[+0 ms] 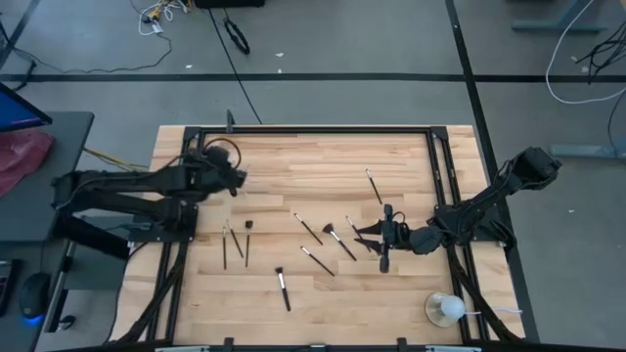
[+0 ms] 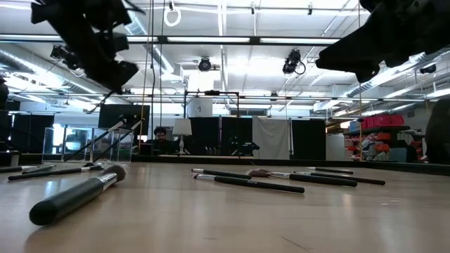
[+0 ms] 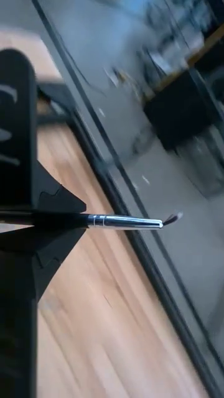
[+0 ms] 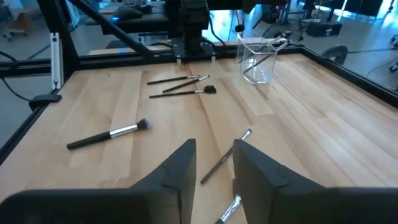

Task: Put items in baskets/containers
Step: Put the liner brush into the transparent organizer

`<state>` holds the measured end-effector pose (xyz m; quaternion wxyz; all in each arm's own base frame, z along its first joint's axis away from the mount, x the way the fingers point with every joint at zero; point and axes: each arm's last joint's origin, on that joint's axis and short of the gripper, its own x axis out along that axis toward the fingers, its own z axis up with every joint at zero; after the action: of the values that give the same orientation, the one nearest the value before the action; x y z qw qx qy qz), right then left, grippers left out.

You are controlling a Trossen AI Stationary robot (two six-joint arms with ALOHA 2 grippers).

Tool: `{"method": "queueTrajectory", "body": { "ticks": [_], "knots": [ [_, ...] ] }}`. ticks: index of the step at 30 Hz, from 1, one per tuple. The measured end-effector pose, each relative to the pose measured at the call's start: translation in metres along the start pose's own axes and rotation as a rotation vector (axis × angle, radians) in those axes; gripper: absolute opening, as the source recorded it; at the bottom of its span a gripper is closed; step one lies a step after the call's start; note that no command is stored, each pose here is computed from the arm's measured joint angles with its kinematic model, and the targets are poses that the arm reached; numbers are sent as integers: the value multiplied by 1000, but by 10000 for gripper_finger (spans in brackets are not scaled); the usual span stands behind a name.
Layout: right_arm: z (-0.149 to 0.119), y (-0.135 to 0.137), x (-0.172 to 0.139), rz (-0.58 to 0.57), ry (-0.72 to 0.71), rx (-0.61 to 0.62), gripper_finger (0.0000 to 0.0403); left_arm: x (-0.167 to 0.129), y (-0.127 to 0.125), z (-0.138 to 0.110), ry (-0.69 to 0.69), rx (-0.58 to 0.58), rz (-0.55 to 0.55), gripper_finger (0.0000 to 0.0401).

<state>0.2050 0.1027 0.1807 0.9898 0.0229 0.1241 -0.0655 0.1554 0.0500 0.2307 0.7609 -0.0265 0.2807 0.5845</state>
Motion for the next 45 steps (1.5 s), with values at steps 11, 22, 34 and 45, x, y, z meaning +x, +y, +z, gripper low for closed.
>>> {"method": "queueTrajectory", "body": {
  "ticks": [11, 22, 34, 45],
  "knots": [
    [-1, 0, 0, 9, 5, -3, 107, 11, 19, -30, 134, 54, 169, 20],
    [-1, 1, 0, 34, 11, -3, 107, 21, 20, -51, 129, -46, 219, 24],
    [0, 1, 0, 34, 5, 1, 107, 11, 9, -31, 124, -31, 73, 22],
    [0, 1, 0, 35, 4, 2, 107, 20, 18, -23, 49, 120, 238, 25]
  ]
}}
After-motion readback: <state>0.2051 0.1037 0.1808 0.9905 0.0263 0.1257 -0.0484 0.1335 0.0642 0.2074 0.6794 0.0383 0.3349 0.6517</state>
